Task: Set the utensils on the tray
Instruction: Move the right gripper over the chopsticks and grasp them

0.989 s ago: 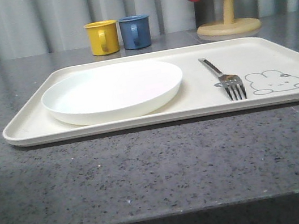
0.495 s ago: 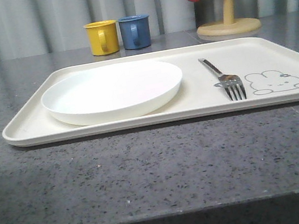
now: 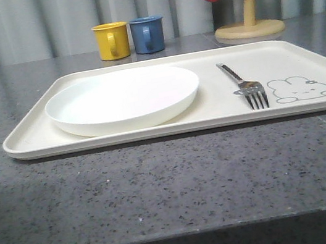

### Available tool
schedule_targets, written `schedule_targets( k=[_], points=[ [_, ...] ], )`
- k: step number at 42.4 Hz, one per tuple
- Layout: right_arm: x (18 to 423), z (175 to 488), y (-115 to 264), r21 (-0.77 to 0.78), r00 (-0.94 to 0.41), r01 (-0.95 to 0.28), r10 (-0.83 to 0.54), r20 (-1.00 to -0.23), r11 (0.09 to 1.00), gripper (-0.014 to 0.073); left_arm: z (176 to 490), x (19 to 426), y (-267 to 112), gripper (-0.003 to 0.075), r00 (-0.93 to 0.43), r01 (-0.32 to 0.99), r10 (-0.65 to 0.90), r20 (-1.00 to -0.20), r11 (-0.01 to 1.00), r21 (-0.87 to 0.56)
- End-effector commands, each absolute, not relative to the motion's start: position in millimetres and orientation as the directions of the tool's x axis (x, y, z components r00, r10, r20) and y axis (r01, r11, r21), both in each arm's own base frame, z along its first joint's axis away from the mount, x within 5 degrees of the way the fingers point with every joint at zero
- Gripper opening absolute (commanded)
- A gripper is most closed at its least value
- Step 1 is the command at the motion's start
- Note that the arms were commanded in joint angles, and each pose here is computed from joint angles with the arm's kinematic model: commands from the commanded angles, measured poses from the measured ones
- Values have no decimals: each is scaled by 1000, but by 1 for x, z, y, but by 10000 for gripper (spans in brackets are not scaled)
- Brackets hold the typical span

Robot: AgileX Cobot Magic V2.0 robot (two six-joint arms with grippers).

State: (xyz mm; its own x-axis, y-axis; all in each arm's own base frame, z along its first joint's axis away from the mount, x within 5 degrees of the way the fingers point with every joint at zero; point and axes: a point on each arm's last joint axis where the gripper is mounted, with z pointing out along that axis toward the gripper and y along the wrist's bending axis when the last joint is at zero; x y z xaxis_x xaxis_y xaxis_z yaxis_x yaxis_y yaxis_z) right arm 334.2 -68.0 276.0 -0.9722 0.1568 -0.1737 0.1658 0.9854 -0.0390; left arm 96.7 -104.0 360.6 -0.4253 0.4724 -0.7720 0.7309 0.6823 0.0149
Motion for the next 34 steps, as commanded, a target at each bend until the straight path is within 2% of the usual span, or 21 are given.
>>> schedule_targets(
  k=[1,10,16,34],
  points=[
    [332,295,-71,-51,-957,162,145,-252,985,296,374,97,-106,471,-376,733,413,-830,681,7],
    [338,281,-69,-18,-966,167,160,-205,986,296,374,97,-106,471,-376,733,413,-830,681,7],
    [339,279,-69,-20,-967,166,159,-201,986,292,374,97,-106,471,-376,733,413,-830,681,7],
    [341,273,-70,-23,-972,158,151,-180,987,55,374,97,-106,471,-376,733,413,-830,681,7]
  ],
)
